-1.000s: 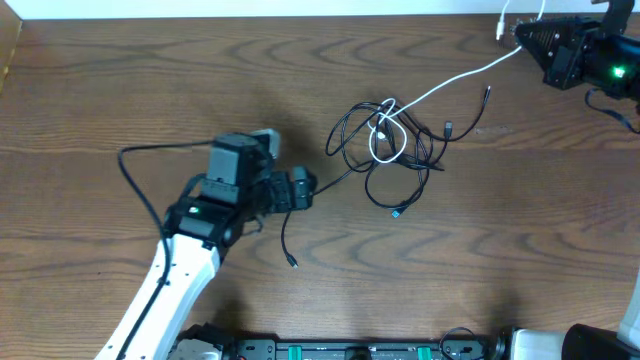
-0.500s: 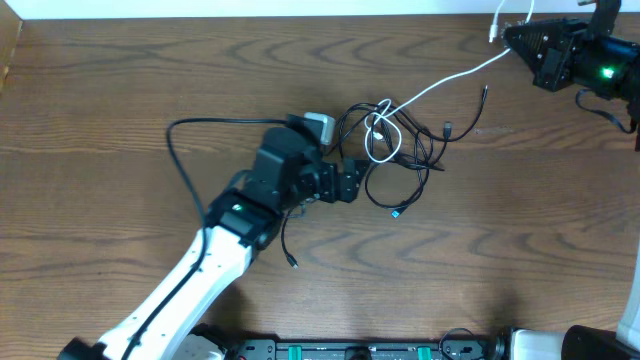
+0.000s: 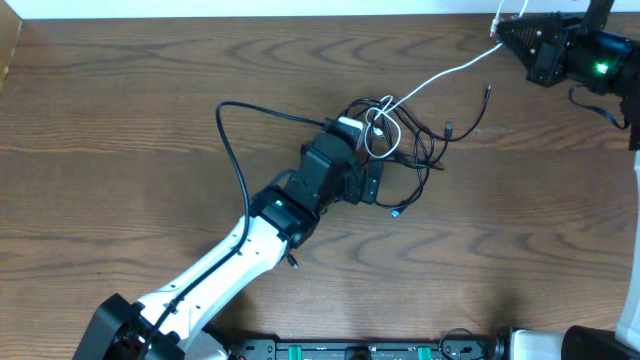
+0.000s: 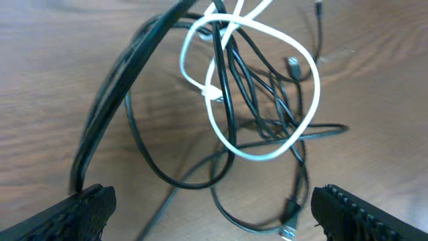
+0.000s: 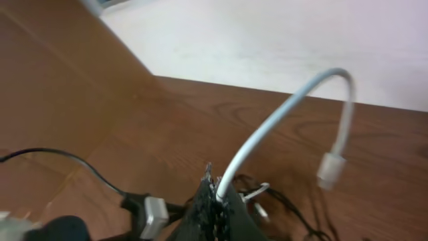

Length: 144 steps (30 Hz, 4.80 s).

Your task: Untangle cables

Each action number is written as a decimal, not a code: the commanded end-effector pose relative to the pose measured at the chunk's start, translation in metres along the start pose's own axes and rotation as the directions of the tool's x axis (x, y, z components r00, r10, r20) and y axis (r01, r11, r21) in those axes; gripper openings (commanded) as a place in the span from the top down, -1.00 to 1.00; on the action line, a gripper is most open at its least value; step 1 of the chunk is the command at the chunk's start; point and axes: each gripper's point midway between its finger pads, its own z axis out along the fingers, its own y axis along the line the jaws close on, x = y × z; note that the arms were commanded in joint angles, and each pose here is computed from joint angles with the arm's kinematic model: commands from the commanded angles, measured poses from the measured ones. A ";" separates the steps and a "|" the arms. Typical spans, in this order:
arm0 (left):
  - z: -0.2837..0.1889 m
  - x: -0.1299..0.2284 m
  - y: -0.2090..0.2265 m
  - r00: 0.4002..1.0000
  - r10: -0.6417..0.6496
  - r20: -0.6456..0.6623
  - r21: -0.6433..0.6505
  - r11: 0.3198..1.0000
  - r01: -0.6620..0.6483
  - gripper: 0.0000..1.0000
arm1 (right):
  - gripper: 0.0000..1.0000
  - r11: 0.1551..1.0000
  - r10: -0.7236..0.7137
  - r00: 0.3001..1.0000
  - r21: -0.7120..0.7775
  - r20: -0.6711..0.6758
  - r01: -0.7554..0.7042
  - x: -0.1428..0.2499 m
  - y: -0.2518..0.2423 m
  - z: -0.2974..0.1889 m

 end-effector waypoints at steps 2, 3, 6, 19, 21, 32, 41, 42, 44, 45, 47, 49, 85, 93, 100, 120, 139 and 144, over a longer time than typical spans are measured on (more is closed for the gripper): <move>-0.001 -0.022 0.008 0.991 0.106 0.079 -0.126 0.987 -0.095 -0.96 | 0.98 0.993 -0.002 1.000 -0.121 -0.021 0.000 0.001 0.031 0.009; 0.000 -0.023 0.006 0.990 0.116 0.081 -0.124 0.987 -0.106 -0.95 | 0.98 0.990 -0.008 1.000 -0.144 -0.027 0.004 0.003 0.037 0.011; 0.002 -0.020 0.004 0.989 0.128 0.077 -0.127 0.985 -0.118 -0.96 | 0.98 0.979 -0.018 0.999 -0.202 -0.044 0.009 0.007 0.054 0.016; 0.005 -0.027 -0.005 0.985 0.130 0.112 -0.109 0.987 -0.117 -0.96 | 0.98 0.930 -0.076 0.995 -0.365 -0.066 0.046 0.015 0.120 0.039; 0.004 -0.028 -0.012 0.983 0.135 0.125 -0.096 0.988 -0.124 -0.96 | 0.98 0.920 -0.089 0.994 -0.389 -0.063 0.058 0.015 0.130 0.042; 0.002 -0.034 -0.028 0.976 0.143 0.163 -0.064 0.989 -0.134 -0.96 | 0.98 0.879 -0.098 0.994 -0.473 -0.055 0.061 0.015 0.169 0.049; 0.004 -0.034 0.022 0.973 0.162 0.163 -0.351 0.932 -0.096 -0.96 | 0.98 0.827 -0.093 0.991 -0.562 -0.095 0.024 0.021 0.187 0.040; 0.004 -0.034 0.027 0.973 0.163 0.164 -0.378 0.921 -0.091 -0.96 | 0.98 0.822 -0.095 0.991 -0.569 -0.098 0.022 0.022 0.188 0.039; 0.008 -0.031 0.038 0.974 0.164 0.153 -0.419 0.904 -0.087 -0.96 | 0.98 0.815 -0.096 0.990 -0.579 -0.103 0.018 0.023 0.190 0.038; 0.011 -0.029 0.042 0.976 0.161 0.144 -0.427 0.900 -0.086 -0.96 | 0.98 0.812 -0.097 0.990 -0.584 -0.105 0.018 0.023 0.191 0.037; 0.018 -0.023 0.052 0.980 0.156 0.122 -0.446 0.891 -0.086 -0.96 | 0.98 0.810 -0.098 0.990 -0.586 -0.106 0.017 0.024 0.191 0.037; 0.022 -0.019 0.062 0.984 0.147 0.103 -0.464 0.882 -0.083 -0.96 | 0.98 0.811 -0.097 0.990 -0.584 -0.105 0.018 0.023 0.190 0.037; 0.011 0.021 0.159 0.998 -0.052 -0.045 -0.605 0.796 0.014 -0.96 | 0.98 0.981 0.170 0.967 0.062 0.191 -0.185 -0.040 -0.055 -0.063; 0.001 0.031 0.189 0.992 -0.109 -0.070 -0.655 0.755 0.037 -0.96 | 0.98 0.970 0.182 0.955 0.116 0.234 -0.213 -0.041 -0.079 -0.089; -0.009 0.042 0.210 0.982 -0.170 -0.086 -0.691 0.720 0.065 -0.96 | 0.98 0.958 0.185 0.946 0.165 0.266 -0.234 -0.041 -0.095 -0.107; 0.023 0.057 0.038 0.960 0.015 -0.281 0.323 0.943 0.080 -0.96 | 0.98 0.828 0.230 0.947 0.466 0.225 -0.312 -0.003 -0.147 -0.121; -0.038 -0.003 -0.032 0.997 0.077 -0.029 0.705 0.708 -0.034 -0.96 | 0.98 0.805 0.374 0.925 0.471 0.068 -0.360 0.042 -0.176 -0.080; -0.053 -0.023 -0.020 0.997 0.067 0.041 0.666 0.742 -0.077 -0.96 | 0.98 0.822 0.382 0.924 0.455 0.009 -0.343 0.051 -0.178 -0.060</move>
